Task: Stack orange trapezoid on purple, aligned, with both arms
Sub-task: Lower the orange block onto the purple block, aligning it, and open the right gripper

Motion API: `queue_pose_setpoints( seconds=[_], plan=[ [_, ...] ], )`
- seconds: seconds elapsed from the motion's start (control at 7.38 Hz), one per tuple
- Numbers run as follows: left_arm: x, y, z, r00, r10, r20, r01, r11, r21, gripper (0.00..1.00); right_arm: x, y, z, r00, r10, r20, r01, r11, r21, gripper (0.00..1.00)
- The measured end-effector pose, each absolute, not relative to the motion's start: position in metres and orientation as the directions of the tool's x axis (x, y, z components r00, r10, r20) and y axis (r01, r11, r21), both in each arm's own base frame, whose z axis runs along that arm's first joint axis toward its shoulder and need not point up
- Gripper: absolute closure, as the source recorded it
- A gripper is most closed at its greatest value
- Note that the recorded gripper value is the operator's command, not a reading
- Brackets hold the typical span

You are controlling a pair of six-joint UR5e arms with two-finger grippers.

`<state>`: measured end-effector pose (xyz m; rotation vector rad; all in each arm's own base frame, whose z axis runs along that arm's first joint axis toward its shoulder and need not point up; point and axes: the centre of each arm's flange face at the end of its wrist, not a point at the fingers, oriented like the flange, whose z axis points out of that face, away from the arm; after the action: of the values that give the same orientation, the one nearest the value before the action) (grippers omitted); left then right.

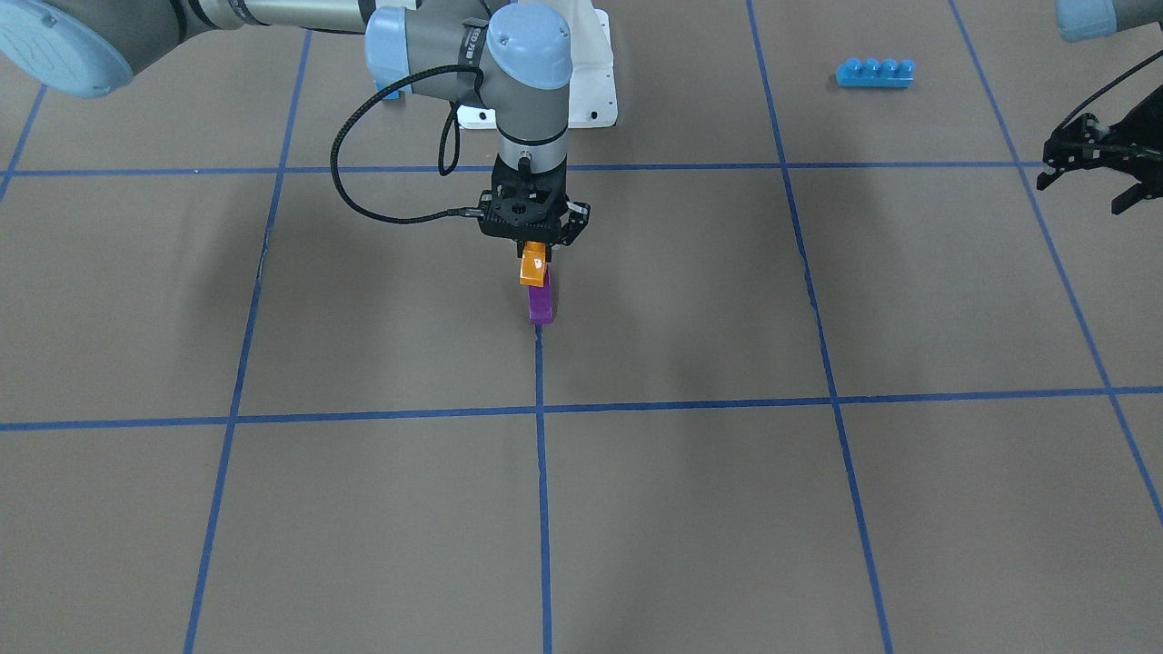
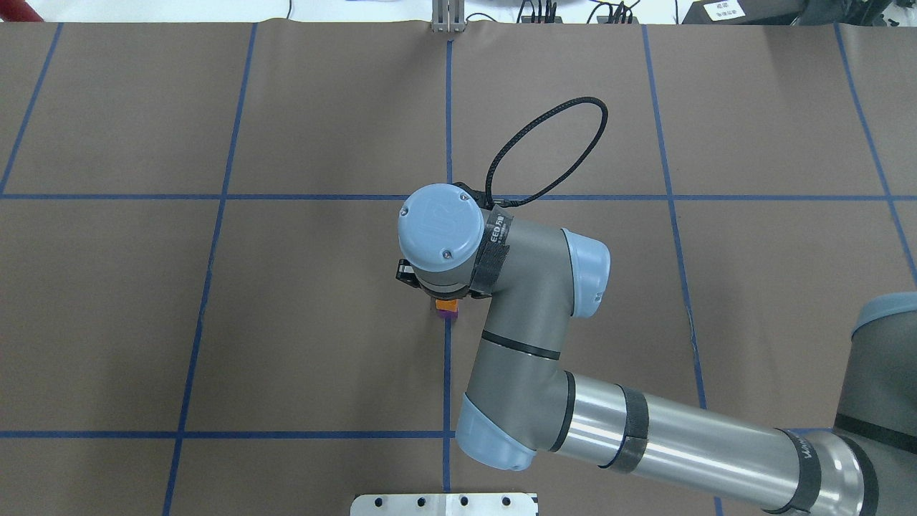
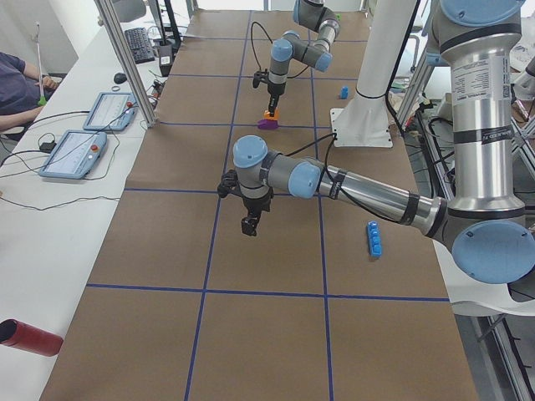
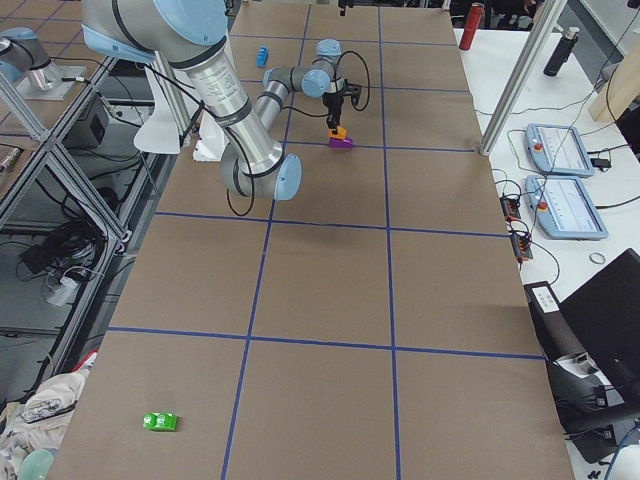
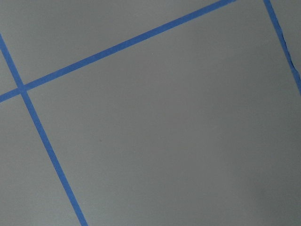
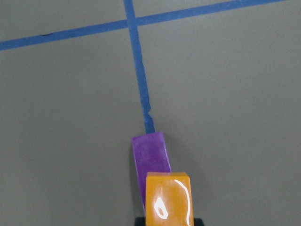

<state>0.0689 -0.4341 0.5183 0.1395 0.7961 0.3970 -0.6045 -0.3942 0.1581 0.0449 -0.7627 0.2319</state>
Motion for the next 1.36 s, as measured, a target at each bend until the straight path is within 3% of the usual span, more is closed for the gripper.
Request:
queue_pose_setpoints(
  seconds=[0.54,0.68,0.81,1.36],
  plan=[
    [0.069,-0.434,0.519,0.630,0.397,-0.667,-0.294,0.917,0.269,0.00,-0.616,-0.386,0.165,0.713,0.179,0.678,-0.218,0.976,-0.028,1.00],
    [0.069,-0.434,0.519,0.630,0.397,-0.667,-0.294,0.917,0.269,0.00,-0.618,-0.386,0.166,0.717,0.173,0.675,-0.213,0.977,-0.024,0.60],
    [0.069,-0.434,0.520,0.630,0.397,-0.667,-0.294,0.918,0.267,0.00,-0.620,-0.386,0.168,0.722,0.167,0.672,-0.206,0.978,-0.021,0.01],
    [0.069,-0.435,0.521,0.630,0.395,-0.669,-0.294,0.918,0.266,0.00,-0.621,-0.386,0.167,0.724,0.158,0.671,-0.199,0.980,-0.016,0.00]
  ],
)
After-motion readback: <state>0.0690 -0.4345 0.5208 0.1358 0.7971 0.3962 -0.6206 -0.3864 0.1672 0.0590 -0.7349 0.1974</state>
